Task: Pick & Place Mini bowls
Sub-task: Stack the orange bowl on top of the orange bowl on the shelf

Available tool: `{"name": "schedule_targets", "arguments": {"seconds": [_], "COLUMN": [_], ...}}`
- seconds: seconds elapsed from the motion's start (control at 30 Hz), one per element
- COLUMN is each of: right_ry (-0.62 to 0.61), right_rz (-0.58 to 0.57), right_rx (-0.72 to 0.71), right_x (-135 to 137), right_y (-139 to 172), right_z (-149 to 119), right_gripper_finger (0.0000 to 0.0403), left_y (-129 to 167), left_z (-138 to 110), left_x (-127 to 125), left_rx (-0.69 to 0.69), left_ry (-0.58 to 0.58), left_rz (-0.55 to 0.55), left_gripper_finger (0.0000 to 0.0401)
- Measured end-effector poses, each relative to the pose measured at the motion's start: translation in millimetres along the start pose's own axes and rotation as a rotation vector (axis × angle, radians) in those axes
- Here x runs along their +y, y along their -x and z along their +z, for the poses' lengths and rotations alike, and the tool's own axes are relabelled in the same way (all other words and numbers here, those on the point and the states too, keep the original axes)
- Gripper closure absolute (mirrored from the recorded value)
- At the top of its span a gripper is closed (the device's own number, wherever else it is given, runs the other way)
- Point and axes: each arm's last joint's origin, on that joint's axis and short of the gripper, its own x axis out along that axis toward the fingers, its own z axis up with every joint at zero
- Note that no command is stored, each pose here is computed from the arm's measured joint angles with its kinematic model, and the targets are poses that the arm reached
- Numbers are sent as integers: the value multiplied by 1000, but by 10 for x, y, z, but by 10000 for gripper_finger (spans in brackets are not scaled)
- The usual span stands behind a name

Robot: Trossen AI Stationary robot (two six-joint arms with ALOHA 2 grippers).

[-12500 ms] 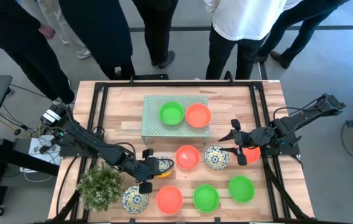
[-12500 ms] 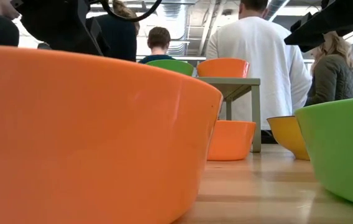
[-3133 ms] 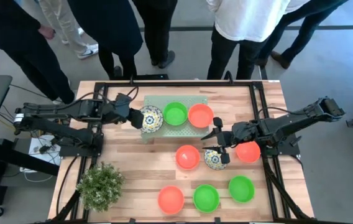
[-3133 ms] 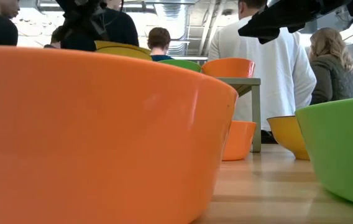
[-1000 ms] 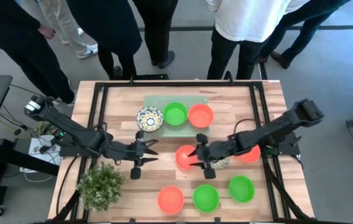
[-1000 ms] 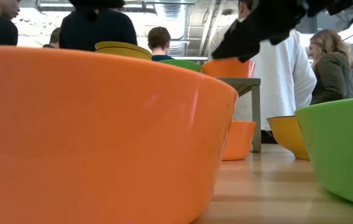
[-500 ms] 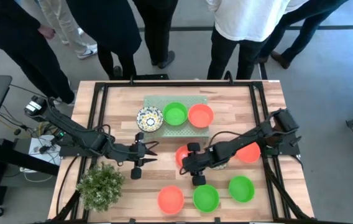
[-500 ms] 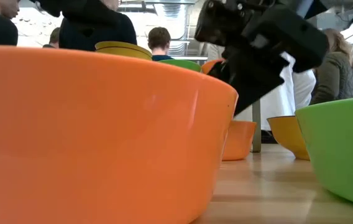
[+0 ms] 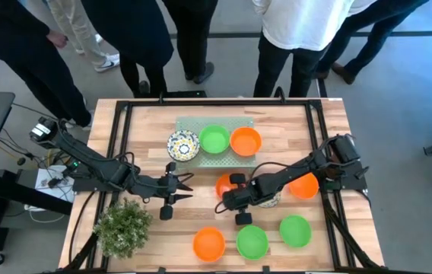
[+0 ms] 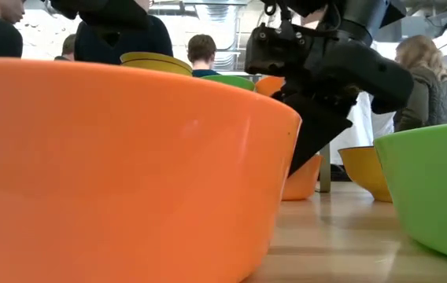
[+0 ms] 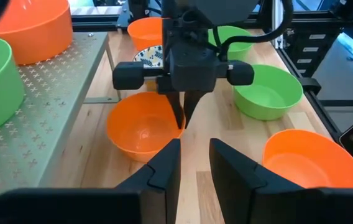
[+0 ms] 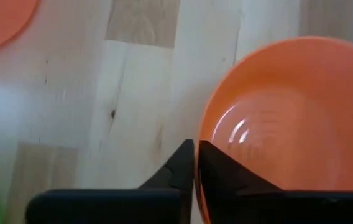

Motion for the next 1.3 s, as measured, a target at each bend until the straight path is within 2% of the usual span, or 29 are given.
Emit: {"name": "schedule_targets", "arguments": {"seconds": [0.23,0.33,0.47,0.67,0.97,1.1,1.2,1.3], "right_ry": [21,48,91,212,283,308,275,216], "right_rz": [49,49,22,-23,-139,-252,-356,-404], "right_rx": [54,104,125,147,145,198,236,192], "right_x": [108,177,265,354,294,170,26,-112], "right_y": [172,365,657,1122,1655,1808,1917,2083], "right_z": [117,232,395,570,716,703,660,622], "right_gripper_finger": [388,398,392,399,396,399,395,397], "left_y": [0,0,0,0,0,0,0,0], "left_z": [0,0,0,0,0,0,0,0], "left_x": [0,0,0,0,0,0,0,0], "left_rx": [0,0,0,0,0,0,0,0], "left_ry": [3,3,3,3,3,3,3,3], "left_rz": [0,0,0,0,0,0,0,0], "left_gripper_finger": [316,316,316,316,316,316,316,316]}}
